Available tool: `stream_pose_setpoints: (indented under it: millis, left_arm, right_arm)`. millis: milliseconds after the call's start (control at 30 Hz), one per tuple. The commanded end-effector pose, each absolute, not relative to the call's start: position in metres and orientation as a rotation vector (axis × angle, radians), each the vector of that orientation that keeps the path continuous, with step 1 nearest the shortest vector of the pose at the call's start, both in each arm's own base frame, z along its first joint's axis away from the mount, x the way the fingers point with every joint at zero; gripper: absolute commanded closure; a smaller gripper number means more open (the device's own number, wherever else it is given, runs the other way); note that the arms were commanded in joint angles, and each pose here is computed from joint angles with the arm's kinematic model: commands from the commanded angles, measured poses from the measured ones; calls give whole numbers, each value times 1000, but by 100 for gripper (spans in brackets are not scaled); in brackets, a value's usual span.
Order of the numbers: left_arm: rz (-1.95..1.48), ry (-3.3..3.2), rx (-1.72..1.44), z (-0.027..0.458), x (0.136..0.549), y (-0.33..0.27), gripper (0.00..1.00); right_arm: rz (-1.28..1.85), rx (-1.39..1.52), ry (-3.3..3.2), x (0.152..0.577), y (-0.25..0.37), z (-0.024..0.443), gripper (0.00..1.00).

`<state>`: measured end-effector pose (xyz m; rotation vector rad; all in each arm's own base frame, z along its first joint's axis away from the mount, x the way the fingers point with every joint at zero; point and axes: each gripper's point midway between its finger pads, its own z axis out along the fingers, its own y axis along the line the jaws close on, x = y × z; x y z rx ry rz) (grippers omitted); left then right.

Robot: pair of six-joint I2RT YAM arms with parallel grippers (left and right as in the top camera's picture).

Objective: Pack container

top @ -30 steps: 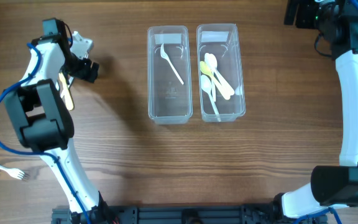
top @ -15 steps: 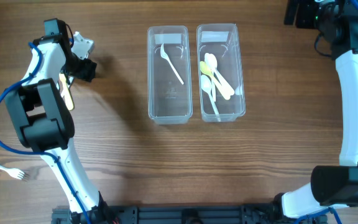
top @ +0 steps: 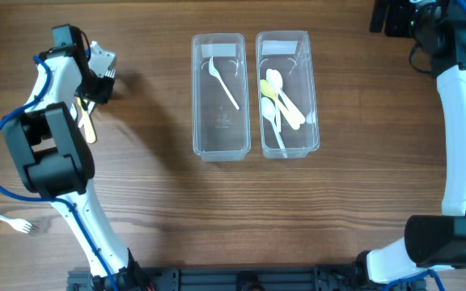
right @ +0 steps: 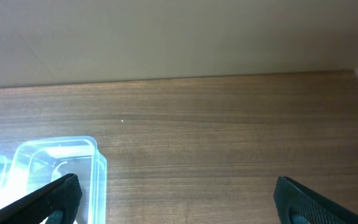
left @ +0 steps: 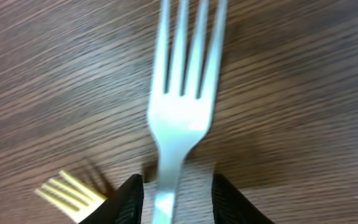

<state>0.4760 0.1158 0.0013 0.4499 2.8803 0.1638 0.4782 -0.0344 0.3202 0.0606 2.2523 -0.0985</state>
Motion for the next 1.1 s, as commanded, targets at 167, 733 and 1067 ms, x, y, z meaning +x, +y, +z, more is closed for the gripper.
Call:
stream_pose_setpoints:
  millis: [167,733,1067]
  left_arm:
    - [183,2933,435,-18,467,129,71]
    - [185,2930,435,-15,467,129,96]
    - [220,2861,403,15,477,131,94]
  right_arm:
    - [-121,71,2259,479,-39,316,0]
    - [-121,71,2259,479,-39,316,0]
    - [-120,70,2259,479,-39,316,0]
